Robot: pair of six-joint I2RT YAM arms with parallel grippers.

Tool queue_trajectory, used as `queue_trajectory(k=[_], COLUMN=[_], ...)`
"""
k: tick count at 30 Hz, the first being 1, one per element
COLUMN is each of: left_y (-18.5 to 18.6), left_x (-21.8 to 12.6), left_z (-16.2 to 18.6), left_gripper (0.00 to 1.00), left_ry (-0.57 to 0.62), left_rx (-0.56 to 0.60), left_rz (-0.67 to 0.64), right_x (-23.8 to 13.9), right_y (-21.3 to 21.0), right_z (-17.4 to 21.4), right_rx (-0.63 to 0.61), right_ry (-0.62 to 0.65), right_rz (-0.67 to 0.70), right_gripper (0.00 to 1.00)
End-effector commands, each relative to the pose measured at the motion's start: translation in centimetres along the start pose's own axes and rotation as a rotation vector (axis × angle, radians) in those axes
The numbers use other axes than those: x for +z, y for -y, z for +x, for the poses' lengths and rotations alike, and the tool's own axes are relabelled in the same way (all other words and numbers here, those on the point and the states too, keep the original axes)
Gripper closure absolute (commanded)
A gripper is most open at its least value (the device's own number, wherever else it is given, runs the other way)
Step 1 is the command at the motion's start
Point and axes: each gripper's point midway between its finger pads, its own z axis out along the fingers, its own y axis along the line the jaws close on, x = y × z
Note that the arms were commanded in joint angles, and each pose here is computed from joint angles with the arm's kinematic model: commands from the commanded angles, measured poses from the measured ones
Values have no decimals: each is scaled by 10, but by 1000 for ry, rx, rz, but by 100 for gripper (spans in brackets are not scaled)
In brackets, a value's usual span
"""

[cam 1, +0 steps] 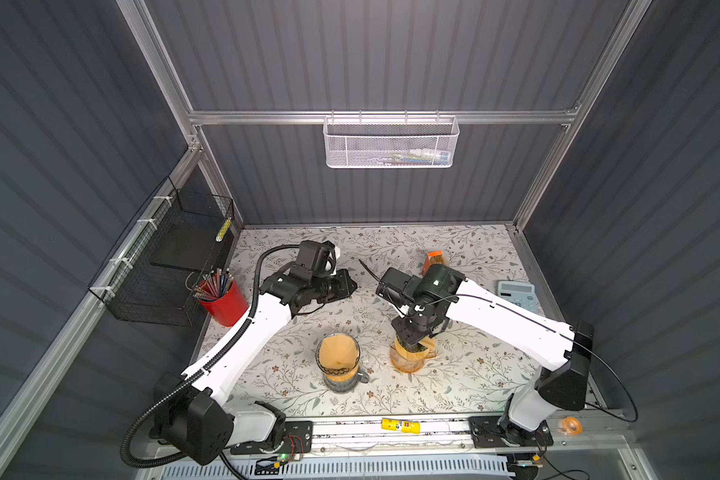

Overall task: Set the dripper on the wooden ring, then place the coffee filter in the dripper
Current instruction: 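Pull the filter out and carry it over the green dripper with the right gripper, then lower the filter into the dripper while the left gripper moves over it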

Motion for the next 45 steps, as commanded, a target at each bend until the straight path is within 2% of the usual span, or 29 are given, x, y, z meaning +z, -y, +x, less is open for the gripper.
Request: queue_trajectory(k=[1,12,20,25,31,37,45], left_y=[3,29,69,91,131,156,151], left_x=[-8,-17,-19,-10,-5,10,21], left_z=[-1,5,46,77,99,126,143], left_gripper=[83,82,82,82,83,83,85], left_ry=[10,-55,-169,-241,-282,-347,-386], left_rx=[18,88,237,239,276,321,320], left_rz=[12,106,84,110,152,157,109], right_x=[-6,-29,-51,-55,-45,-29,-18], right_y=[-4,0,18,48,68,70,67], right_z=[-6,-12,-12,-5,0,-4,-11], right_rx=[8,33,126,240,310,321,299], right_ry=[25,95,196,265,362,380,368], right_rz=[-10,-26,-105,-177,-259,-316,-335], right_gripper=[78,72,71,71,72,73,77])
